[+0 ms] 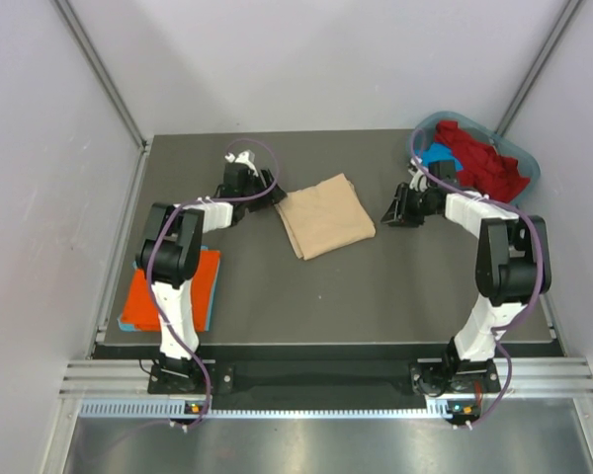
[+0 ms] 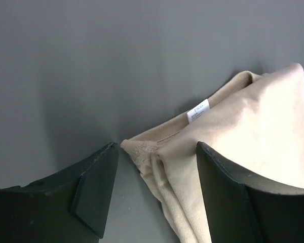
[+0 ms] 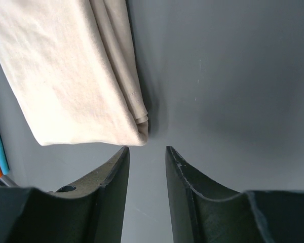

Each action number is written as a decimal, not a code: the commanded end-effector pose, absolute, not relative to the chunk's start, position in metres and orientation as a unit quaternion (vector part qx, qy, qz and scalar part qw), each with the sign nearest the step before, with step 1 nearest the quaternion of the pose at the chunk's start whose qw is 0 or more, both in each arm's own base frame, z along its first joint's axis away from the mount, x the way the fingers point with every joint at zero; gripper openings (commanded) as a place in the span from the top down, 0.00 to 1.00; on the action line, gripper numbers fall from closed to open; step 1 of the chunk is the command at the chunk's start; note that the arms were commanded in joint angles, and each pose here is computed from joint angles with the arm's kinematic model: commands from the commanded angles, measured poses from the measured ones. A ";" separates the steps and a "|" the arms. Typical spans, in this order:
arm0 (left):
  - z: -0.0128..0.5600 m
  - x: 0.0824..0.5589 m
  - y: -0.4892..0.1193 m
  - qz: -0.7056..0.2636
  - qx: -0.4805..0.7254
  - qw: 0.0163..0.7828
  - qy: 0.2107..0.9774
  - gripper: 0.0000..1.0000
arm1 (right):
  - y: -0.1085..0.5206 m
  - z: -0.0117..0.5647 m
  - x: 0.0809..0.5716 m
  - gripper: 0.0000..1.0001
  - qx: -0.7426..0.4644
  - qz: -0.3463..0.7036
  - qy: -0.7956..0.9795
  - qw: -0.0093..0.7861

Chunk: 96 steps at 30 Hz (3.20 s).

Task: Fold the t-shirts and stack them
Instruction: Neatly place the folded tshirt to the corner

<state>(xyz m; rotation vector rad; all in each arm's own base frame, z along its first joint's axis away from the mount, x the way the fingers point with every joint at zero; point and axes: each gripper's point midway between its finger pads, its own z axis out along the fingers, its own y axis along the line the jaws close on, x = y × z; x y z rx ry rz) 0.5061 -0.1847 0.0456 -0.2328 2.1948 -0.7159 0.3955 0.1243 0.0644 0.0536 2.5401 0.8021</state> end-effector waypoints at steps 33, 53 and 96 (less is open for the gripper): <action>-0.019 0.451 -0.202 -0.269 -0.078 0.267 0.922 0.91 | 0.110 0.117 0.407 0.64 0.026 0.318 0.900 0.299; 0.098 0.396 -0.115 -0.075 -0.232 0.304 0.921 1.00 | 0.178 0.118 0.380 0.62 -0.010 0.336 0.901 0.274; 0.250 0.225 0.050 0.209 -0.359 0.410 0.812 1.00 | 0.218 0.132 0.335 0.62 -0.092 0.397 0.869 0.279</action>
